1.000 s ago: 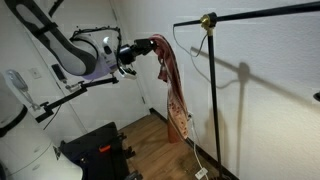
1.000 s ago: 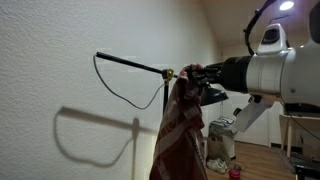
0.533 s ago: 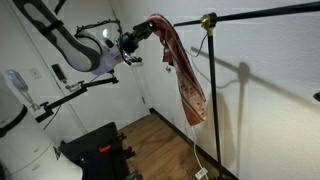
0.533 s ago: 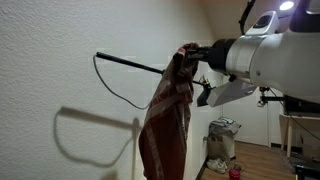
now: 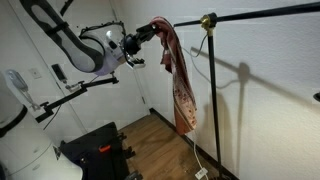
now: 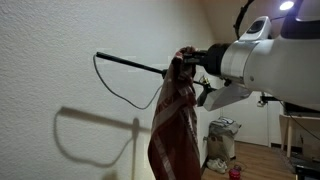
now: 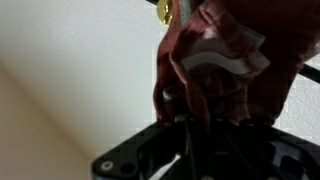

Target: Pick the cloth and hang it on the rope on the lamp stand

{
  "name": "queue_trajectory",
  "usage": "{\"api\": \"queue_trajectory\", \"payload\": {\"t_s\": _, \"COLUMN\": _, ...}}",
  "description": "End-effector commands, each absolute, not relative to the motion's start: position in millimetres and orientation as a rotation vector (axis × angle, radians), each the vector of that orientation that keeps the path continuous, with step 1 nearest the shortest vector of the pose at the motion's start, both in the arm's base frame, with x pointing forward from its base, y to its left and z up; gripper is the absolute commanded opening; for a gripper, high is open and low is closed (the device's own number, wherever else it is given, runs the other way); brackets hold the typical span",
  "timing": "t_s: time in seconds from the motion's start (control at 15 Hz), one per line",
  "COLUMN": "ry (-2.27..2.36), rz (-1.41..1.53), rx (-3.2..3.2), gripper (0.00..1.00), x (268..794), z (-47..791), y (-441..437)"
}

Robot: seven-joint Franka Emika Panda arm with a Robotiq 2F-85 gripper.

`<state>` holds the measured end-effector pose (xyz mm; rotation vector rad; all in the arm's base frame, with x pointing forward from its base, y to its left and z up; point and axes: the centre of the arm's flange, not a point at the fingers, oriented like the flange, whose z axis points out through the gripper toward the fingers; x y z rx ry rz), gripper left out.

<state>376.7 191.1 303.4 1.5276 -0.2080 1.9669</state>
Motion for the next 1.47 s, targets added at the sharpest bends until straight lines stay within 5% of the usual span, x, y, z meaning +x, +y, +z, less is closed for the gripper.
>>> {"api": "queue_trajectory", "payload": {"t_s": 0.0, "ry": -0.170, "rz": 1.889, "rx": 1.582, "gripper": 0.01, "x": 398, "z": 289, "y": 194}}
{"api": "queue_trajectory", "payload": {"t_s": 0.87, "ry": -0.134, "rz": 1.808, "rx": 1.629, "gripper": 0.04, "x": 409, "z": 263, "y": 199}}
{"api": "queue_trajectory", "payload": {"t_s": 1.4, "ry": 0.118, "rz": 2.126, "rx": 1.674, "gripper": 0.01, "x": 436, "z": 264, "y": 181}}
